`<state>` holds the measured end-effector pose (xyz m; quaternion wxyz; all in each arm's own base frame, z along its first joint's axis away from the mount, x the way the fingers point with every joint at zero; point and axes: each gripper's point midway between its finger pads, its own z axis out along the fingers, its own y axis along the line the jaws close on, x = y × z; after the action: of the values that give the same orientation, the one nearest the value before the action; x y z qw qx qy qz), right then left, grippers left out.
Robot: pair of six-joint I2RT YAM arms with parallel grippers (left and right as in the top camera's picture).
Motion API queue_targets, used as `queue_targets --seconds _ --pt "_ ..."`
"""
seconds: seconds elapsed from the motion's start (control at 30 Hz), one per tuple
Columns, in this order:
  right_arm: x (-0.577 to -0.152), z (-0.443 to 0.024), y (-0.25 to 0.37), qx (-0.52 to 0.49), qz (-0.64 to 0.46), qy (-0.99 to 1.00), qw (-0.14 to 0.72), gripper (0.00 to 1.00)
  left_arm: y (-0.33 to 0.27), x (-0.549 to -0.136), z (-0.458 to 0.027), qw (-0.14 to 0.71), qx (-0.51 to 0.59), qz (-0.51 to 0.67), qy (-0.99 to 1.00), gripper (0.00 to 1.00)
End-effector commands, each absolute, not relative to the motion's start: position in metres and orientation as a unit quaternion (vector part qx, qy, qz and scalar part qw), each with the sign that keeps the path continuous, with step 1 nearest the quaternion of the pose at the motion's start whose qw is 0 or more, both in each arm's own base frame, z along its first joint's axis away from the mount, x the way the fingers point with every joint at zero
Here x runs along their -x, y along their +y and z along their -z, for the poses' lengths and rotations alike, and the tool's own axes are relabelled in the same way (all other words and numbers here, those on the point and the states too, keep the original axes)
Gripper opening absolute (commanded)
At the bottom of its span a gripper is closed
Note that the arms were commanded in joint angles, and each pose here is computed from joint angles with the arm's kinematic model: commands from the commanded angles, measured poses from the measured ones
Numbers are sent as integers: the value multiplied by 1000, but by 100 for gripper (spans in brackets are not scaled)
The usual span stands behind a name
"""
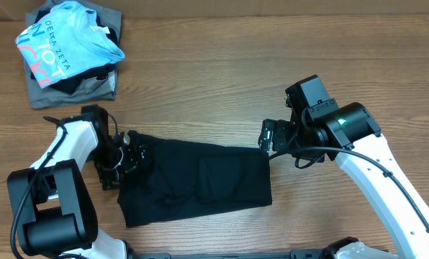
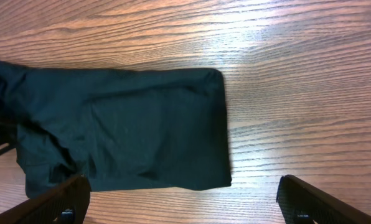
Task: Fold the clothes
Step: 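Grasp the strip's left end with the left gripper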
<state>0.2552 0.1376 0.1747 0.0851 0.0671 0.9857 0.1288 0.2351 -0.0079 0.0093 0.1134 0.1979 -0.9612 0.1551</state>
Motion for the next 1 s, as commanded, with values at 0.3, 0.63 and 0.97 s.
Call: queue_targets --seconds 0.3,0.63,0.97 --pt "-254 -182 140 -60 -140 984 92 100 -23 -215 14 127 -212 -191 -950 72" --pt "-253 -183 142 -59 -147 983 88 100 -13 -217 13 135 -273 -153 -940 4" --pt "-244 -153 141 -61 -142 986 60 100 16 -262 -37 99 -286 -95 -948 4"
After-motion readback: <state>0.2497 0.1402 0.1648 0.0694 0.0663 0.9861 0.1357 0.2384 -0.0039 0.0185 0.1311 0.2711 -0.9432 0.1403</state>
